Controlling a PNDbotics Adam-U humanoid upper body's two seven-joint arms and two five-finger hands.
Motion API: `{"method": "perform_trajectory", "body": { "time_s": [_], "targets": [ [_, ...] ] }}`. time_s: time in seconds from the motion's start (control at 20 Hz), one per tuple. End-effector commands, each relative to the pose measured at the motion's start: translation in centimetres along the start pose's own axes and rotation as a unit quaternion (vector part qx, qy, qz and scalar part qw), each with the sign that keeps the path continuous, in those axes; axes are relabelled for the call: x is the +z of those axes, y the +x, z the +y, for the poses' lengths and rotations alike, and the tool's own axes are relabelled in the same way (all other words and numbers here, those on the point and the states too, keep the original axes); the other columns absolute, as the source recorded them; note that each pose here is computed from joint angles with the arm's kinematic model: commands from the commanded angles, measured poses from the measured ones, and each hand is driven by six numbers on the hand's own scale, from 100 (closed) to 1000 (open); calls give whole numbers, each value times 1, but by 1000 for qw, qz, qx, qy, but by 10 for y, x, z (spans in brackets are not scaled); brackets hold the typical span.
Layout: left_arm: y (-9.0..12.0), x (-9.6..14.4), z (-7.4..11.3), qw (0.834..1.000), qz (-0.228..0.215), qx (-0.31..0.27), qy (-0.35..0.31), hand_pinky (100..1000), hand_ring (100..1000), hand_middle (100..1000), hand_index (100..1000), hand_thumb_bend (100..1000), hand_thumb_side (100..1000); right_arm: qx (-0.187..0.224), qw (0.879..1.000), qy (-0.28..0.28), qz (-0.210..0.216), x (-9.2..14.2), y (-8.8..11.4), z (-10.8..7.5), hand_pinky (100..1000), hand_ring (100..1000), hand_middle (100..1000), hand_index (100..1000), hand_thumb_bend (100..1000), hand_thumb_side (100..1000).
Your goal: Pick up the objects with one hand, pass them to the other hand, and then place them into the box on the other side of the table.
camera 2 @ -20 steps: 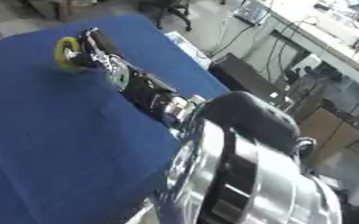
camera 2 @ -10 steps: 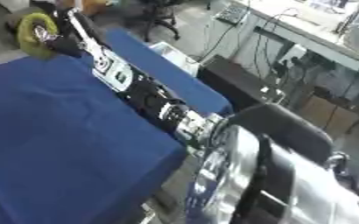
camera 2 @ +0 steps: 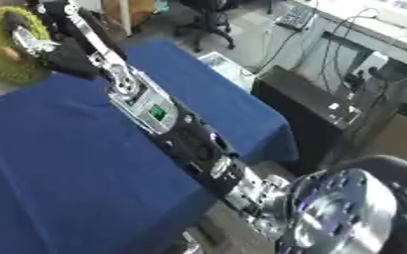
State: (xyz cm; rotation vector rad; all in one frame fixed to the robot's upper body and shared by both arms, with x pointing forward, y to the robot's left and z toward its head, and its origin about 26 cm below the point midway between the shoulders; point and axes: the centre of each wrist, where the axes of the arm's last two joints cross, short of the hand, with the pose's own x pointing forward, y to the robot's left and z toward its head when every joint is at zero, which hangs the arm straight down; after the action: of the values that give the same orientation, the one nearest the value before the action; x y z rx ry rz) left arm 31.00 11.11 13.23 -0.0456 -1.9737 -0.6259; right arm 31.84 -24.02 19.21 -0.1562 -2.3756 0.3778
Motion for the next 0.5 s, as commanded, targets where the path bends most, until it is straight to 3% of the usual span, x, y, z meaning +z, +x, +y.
{"method": "perform_trajectory", "body": {
  "time_s": [0.05, 0.5],
  "targets": [
    [3, -2, -3, 1000, -10, -2, 5, 774, 662, 593, 838, 159, 901, -31, 998, 46, -33, -3, 17, 15, 543, 514, 241, 391, 100, 470],
    [8, -3, -7, 999, -33, 6, -7, 780, 680, 615, 848, 199, 901, -77, 988, 130, -41, 4, 21, 42, 536, 513, 239, 395, 100, 470]
  ]
}}
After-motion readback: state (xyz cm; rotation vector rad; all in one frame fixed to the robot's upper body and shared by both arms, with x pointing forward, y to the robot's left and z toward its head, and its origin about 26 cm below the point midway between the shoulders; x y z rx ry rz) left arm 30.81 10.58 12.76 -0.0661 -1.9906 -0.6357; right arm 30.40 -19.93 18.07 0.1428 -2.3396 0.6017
